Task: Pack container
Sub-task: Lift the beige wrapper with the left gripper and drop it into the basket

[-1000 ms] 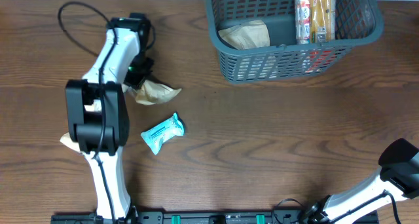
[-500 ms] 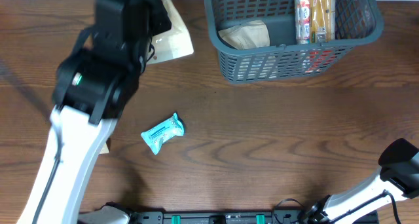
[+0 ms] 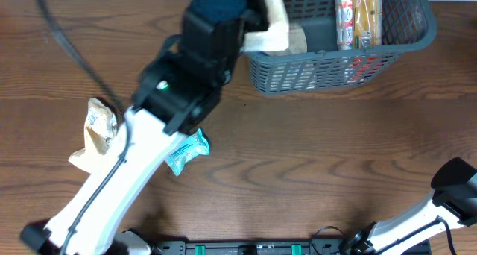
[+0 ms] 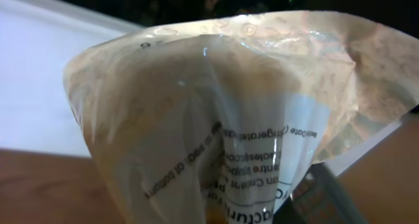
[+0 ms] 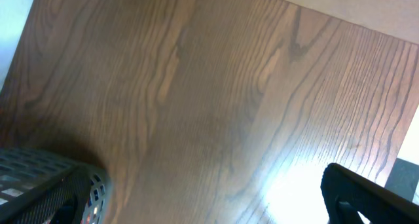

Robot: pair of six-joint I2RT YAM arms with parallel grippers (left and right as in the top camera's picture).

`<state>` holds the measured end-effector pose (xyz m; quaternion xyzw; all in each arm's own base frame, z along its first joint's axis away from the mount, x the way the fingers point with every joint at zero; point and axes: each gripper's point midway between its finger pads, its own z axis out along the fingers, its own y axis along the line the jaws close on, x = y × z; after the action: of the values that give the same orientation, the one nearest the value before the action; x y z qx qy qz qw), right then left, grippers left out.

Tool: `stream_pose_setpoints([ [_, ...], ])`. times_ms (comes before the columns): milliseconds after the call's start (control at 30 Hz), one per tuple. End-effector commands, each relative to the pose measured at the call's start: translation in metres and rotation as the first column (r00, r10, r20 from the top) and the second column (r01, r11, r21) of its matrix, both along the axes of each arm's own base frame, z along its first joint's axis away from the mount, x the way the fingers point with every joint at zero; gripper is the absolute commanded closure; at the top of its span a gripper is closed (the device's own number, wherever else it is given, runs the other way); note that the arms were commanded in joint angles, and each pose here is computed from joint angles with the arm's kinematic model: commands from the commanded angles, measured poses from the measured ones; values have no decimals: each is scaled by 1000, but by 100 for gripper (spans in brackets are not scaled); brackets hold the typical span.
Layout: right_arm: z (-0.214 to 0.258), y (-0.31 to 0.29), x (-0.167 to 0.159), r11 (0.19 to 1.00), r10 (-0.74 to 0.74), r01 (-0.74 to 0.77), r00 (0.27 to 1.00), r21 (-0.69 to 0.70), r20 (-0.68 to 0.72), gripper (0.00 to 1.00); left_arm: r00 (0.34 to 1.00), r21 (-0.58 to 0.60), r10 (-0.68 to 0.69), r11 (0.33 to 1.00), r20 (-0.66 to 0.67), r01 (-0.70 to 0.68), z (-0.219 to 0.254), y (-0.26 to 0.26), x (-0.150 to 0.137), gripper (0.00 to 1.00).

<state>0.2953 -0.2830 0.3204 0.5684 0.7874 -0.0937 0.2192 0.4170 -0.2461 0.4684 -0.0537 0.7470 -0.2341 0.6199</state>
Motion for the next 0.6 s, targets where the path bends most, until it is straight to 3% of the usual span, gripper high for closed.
stream_pose_setpoints([
  [0,-4,-5,-4,1000,5,-5,1000,-1,-23,1,999,-21,1,1000,46,0,2,-11,16,94],
  [133,-4,-5,-4,1000,7,-7,1000,-2,-24,1,996,-84,-46,995,76,52,-5,-36,34,94],
  [300,-4,-5,-4,1000,8,-8,1000,-2,-24,1,999,-149,-48,988,-3,47,-43,-54,56,94],
  [567,-4,-5,-4,1000,25,-25,999,-5,-31,1,992,-122,-73,991,-100,61,-97,-75,75,94],
])
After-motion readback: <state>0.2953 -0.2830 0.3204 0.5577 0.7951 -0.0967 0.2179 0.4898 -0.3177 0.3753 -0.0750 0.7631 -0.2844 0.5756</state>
